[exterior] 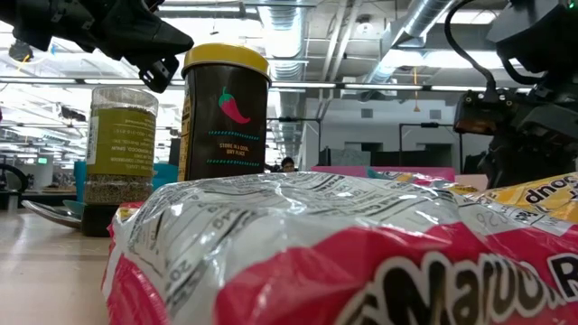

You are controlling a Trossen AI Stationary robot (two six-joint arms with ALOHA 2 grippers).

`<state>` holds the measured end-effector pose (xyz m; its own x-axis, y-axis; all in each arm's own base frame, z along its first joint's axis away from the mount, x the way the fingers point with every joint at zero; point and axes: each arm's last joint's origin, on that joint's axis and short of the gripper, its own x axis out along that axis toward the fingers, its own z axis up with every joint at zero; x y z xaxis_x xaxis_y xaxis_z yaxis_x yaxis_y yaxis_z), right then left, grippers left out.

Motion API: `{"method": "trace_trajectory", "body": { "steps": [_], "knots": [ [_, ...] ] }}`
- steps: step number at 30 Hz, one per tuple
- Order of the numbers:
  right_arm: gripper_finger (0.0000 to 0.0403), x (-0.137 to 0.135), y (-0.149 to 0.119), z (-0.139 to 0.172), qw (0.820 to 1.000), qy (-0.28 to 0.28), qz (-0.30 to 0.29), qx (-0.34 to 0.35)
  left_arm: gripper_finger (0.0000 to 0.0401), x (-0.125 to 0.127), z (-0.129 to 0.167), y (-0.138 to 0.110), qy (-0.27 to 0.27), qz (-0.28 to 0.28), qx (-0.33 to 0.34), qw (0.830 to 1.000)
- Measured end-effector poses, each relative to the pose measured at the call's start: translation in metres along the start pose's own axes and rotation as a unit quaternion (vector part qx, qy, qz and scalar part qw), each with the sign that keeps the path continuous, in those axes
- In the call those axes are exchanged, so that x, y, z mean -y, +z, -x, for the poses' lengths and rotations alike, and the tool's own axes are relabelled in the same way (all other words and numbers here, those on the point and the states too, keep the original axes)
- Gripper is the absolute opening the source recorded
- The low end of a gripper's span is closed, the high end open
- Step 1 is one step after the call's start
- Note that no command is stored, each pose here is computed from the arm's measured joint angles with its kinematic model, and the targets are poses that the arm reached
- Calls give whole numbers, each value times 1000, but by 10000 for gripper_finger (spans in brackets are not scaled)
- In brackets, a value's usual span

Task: Pick & Place Food Item
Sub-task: Put the light blue noodle pack into the red bin

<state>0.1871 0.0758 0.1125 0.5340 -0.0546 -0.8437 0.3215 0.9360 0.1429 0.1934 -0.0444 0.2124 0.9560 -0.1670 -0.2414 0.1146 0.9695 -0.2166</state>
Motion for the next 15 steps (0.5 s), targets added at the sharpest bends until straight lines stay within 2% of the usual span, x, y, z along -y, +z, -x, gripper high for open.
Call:
{"method": "trace_trajectory", "body": {
  "steps": [11,15],
  "knots": [
    [65,-8,8,5,1000,28,7,-5,0,0,0,0,0,0,0,1000],
    [61,-12,14,8,1000,20,9,-5,0,0,0,0,0,0,0,1000]
  ]
}}
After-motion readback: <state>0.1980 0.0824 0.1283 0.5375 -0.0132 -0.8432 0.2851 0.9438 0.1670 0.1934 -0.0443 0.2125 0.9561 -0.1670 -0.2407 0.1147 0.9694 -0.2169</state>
